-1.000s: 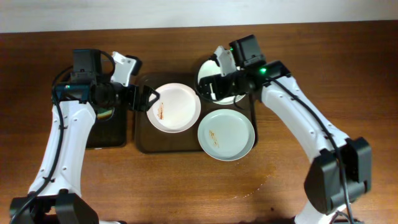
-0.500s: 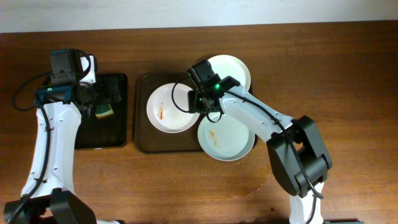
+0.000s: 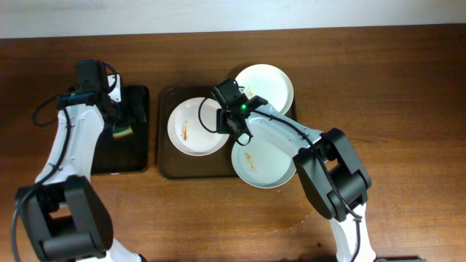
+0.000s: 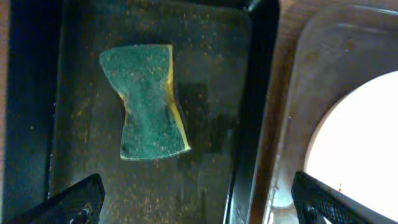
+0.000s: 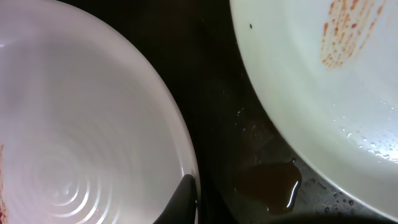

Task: Clean dirty plates on tray and stack at the side
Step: 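Grasp the green sponge with the left gripper and lift it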

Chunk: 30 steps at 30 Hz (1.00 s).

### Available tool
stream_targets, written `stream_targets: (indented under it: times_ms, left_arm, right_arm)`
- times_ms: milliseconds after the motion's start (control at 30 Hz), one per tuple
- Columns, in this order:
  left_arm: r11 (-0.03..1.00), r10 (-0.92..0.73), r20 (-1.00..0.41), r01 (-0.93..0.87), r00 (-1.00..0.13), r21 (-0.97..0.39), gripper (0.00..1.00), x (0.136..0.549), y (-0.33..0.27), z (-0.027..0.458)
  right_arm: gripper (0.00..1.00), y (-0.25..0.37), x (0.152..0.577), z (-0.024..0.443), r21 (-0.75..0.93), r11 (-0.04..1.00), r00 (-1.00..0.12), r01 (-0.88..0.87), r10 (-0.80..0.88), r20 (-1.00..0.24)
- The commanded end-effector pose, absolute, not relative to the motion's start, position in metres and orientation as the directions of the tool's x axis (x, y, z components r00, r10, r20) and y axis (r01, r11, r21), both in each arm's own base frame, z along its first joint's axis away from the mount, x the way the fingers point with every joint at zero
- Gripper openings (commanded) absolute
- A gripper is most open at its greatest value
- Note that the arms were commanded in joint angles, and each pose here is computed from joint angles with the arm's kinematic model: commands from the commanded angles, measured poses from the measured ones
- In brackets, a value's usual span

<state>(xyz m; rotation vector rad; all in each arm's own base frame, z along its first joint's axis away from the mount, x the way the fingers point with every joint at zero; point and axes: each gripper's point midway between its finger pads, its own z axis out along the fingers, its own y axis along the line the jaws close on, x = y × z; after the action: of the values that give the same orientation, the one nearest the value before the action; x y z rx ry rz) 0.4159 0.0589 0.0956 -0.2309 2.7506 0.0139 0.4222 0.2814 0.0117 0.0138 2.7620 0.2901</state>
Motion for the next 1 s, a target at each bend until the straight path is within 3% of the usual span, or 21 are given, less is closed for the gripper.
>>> stream_targets:
  times_ms: [0, 67, 133, 267, 300, 333, 400, 433, 467, 500, 533, 667, 800, 967]
  left_arm:
    - [0.983, -0.166, -0.395, -0.185, -0.903, 0.01, 0.94, 0.437, 0.07, 0.077]
    - [0.976, -0.184, -0.392, -0.216, -0.901, 0.038, 0.8, 0.442, 0.078, 0.062]
    - [0.938, -0.268, -0.365, -0.327, -0.892, 0.11, 0.8, 0.436, 0.1, 0.044]
    - [0.932, -0.292, -0.325, -0.343, -0.9, 0.113, 0.74, 0.436, 0.109, 0.012]
    - [0.932, -0.292, -0.325, -0.343, -0.9, 0.114, 0.68, 0.436, 0.11, 0.01]
    - [0.932, -0.291, -0.335, -0.344, -0.896, 0.111, 0.5, 0.439, 0.11, 0.01]
    - [0.938, -0.29, -0.349, -0.338, -0.891, 0.082, 0.44, 0.444, 0.106, 0.011]
    - [0.938, -0.29, -0.356, -0.337, -0.889, 0.076, 0.3, 0.446, 0.106, 0.012]
    - [0.938, -0.29, -0.362, -0.337, -0.886, 0.076, 0.21, 0.448, 0.106, 0.012]
    - [0.938, -0.289, -0.368, -0.338, -0.884, 0.075, 0.05, 0.449, 0.106, 0.013]
    - [0.938, -0.288, -0.372, -0.338, -0.882, 0.074, 0.01, 0.45, 0.106, 0.013]
    - [0.96, -0.274, -0.355, -0.277, -0.894, -0.046, 0.01, 0.45, 0.082, 0.043]
    - [0.967, -0.119, -0.356, -0.027, -0.927, -0.253, 0.01, 0.432, 0.009, 0.1]
    - [0.939, 0.124, -0.289, 0.207, -0.949, -0.276, 0.01, 0.398, -0.073, 0.078]
  right_arm:
    - [0.04, 0.283, 0.418, -0.001, 0.183, 0.983, -0.941, -0.023, 0.04, -0.336]
    - [0.04, 0.283, 0.418, -0.001, 0.182, 0.983, -0.941, -0.027, 0.037, -0.336]
    - [0.04, 0.283, 0.418, -0.001, 0.18, 0.983, -0.942, -0.026, 0.037, -0.335]
    - [0.04, 0.282, 0.418, -0.001, 0.181, 0.983, -0.942, -0.025, 0.037, -0.335]
    - [0.04, 0.282, 0.419, -0.001, 0.181, 0.983, -0.942, -0.024, 0.038, -0.335]
    - [0.04, 0.282, 0.419, -0.001, 0.181, 0.983, -0.941, -0.024, 0.039, -0.335]
    - [0.04, 0.282, 0.419, -0.001, 0.181, 0.983, -0.941, -0.024, 0.039, -0.335]
    - [0.04, 0.282, 0.419, -0.001, 0.181, 0.983, -0.941, -0.024, 0.039, -0.335]
    - [0.04, 0.282, 0.419, -0.001, 0.181, 0.983, -0.941, -0.024, 0.039, -0.335]
    - [0.04, 0.282, 0.419, -0.001, 0.181, 0.983, -0.941, -0.024, 0.038, -0.335]
    - [0.04, 0.282, 0.419, -0.001, 0.181, 0.983, -0.941, -0.024, 0.039, -0.335]
    - [0.04, 0.283, 0.418, -0.001, 0.188, 0.982, -0.942, -0.027, 0.038, -0.332]
    - [0.04, 0.286, 0.418, 0.0, 0.252, 0.967, -0.955, -0.027, 0.05, -0.294]
    - [0.04, 0.286, 0.419, 0.002, 0.33, 0.944, -0.968, -0.023, 0.062, -0.243]
